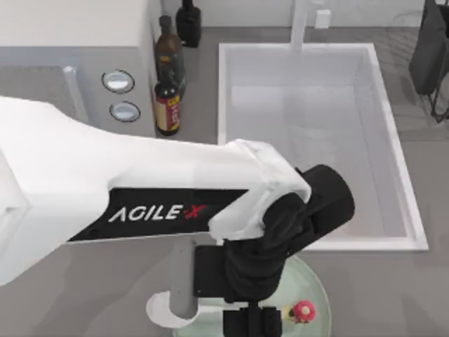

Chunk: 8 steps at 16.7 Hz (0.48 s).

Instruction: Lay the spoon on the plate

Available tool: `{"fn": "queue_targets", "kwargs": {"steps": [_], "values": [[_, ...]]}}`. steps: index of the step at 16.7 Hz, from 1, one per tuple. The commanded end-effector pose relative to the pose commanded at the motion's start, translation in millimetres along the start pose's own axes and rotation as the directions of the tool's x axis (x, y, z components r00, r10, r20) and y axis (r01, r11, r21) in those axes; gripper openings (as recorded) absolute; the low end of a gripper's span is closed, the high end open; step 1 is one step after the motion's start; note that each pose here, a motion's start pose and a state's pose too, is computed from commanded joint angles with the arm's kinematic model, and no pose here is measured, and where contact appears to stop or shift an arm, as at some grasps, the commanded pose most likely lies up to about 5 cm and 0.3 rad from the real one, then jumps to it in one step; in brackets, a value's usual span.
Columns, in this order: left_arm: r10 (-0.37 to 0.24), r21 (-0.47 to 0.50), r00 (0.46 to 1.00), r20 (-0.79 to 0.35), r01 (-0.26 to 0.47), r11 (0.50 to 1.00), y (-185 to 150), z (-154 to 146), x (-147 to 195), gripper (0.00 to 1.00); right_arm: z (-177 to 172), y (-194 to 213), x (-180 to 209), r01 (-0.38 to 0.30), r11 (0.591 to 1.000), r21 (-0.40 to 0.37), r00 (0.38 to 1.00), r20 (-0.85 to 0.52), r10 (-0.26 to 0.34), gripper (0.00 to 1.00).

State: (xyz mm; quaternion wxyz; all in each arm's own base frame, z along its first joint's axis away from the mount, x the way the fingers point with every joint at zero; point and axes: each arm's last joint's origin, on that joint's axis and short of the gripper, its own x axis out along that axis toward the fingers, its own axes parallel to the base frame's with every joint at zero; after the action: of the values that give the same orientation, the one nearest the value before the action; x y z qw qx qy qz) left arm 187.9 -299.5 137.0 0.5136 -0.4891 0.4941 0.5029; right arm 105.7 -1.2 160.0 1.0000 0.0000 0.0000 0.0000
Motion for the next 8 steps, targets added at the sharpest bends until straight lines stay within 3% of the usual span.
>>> {"fn": "queue_targets", "kwargs": {"steps": [8], "values": [[0.000, 0.000, 1.000, 0.000, 0.000, 1.000, 0.0, 0.0, 0.0, 0.75, 0.0, 0.0, 0.0, 0.000, 1.000, 0.000, 1.000, 0.000, 0.000, 1.00]]}}
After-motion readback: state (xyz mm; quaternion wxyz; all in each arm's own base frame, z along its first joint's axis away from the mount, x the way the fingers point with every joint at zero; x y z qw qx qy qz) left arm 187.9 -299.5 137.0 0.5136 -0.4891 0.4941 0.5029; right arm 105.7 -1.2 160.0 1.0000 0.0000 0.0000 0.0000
